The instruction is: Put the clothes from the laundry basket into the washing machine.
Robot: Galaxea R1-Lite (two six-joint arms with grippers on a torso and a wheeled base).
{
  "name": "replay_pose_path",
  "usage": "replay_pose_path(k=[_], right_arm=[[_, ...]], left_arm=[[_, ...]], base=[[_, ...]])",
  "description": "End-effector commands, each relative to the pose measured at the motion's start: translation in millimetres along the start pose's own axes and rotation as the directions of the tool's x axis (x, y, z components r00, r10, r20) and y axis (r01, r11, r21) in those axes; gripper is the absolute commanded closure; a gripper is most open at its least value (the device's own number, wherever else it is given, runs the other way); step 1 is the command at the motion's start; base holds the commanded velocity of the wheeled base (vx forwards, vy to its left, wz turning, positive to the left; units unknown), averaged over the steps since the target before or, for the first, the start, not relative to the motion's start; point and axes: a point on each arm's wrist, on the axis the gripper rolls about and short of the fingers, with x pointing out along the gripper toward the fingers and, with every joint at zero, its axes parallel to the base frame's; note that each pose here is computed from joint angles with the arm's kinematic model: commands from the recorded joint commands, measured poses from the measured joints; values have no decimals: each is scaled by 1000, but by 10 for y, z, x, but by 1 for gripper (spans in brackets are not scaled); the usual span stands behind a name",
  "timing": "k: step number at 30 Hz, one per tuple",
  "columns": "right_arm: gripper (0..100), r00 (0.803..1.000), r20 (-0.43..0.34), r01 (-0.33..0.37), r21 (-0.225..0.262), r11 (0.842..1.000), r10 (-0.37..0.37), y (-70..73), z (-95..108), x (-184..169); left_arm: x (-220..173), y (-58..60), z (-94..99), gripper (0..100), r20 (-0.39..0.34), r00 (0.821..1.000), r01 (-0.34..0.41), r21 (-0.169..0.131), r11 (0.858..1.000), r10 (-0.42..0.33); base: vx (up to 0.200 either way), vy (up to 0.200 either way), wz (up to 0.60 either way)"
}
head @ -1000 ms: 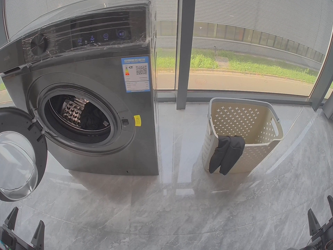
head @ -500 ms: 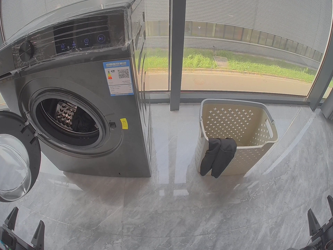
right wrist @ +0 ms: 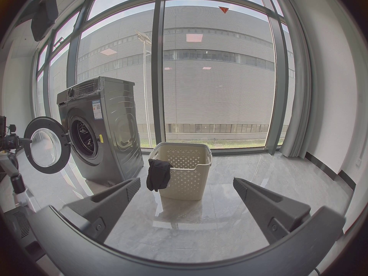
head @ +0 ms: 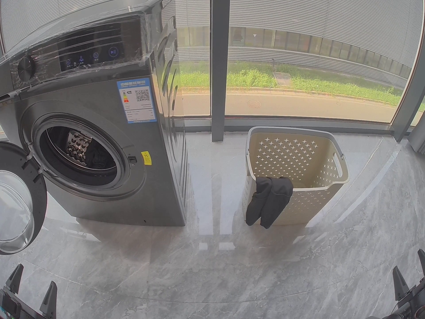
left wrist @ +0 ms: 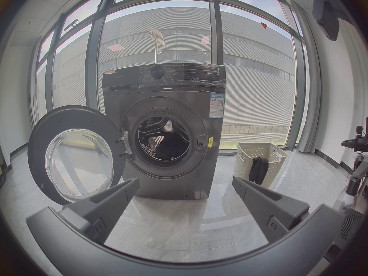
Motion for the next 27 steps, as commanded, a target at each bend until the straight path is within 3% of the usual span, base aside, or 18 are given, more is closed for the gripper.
replay_pose_path(k=[1, 12, 21, 27], right_arm=[[0, 1000, -1, -1, -1, 1000, 1, 1, -52, 1], [0, 1000, -1, -1, 0, 1000, 1, 1, -52, 1], [0, 1000, -1, -1, -1, 1000, 1, 1, -52, 1], [0, 1000, -1, -1, 0, 1000, 1, 1, -52, 1]], left_arm=[[1, 1, -48, 0, -2, 1000, 0, -1, 1000, 0], [1, 0, -48, 0, -2, 1000, 1, -1, 1000, -1], [1, 0, -48, 0, -2, 1000, 1, -1, 1000, -1], [1, 0, -48, 0, -2, 1000, 1, -2, 1000, -1]], base=[[0, 0, 0], [0, 0, 0], [200, 0, 0], [0, 0, 0]])
